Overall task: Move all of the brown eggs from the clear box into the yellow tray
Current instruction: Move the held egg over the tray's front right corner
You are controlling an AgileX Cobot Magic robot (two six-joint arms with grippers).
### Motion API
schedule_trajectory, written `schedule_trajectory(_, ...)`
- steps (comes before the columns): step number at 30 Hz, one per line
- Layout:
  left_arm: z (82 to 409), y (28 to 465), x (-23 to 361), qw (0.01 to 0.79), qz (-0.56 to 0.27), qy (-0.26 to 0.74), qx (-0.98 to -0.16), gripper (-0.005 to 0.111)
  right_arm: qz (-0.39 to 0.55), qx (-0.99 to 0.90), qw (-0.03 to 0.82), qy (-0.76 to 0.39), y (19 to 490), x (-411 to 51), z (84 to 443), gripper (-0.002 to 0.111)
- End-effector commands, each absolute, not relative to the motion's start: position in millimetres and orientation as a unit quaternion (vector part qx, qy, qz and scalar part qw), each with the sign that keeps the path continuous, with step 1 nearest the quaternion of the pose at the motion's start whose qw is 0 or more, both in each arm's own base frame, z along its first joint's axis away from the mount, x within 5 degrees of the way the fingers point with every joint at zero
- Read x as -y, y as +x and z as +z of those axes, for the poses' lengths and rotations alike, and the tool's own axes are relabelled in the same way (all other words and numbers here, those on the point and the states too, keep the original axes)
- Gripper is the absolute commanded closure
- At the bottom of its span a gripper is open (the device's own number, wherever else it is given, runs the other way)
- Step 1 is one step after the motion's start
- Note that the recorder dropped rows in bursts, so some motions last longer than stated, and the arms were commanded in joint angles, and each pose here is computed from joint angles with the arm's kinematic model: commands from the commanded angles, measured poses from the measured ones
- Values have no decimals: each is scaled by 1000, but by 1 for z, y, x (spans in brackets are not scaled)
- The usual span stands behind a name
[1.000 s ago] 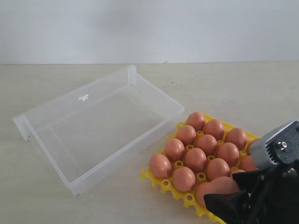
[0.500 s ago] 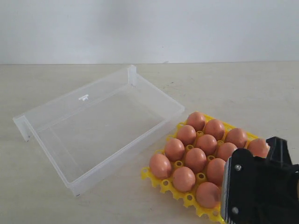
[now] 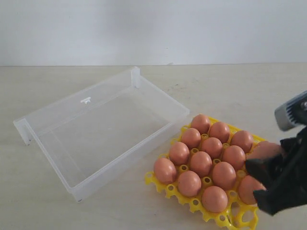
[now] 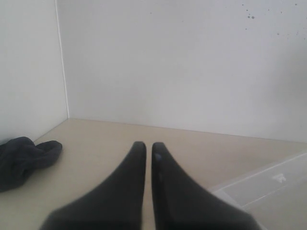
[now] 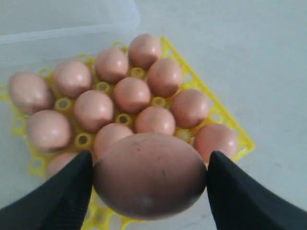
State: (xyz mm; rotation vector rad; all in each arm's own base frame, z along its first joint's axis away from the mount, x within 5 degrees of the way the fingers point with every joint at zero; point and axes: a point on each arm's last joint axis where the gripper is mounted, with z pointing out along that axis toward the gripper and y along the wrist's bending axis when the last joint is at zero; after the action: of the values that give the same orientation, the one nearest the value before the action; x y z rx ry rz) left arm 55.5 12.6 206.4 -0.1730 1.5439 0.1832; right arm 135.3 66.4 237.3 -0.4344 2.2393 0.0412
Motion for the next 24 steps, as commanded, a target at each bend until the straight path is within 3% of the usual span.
schedule_trajectory(1, 208, 55, -12, 714, 84, -77, -690, 103, 80, -881, 406, -228, 126, -77, 224, 109)
schedule_trajectory(16, 209, 55, -13, 715, 84, -77, -690, 103, 257, -861, 434, -60, 129, -92, 240, 109)
schedule_trajectory(24, 209, 55, -13, 715, 84, -77, -690, 103, 275, -744, 603, 86, 145, -45, 281, 109)
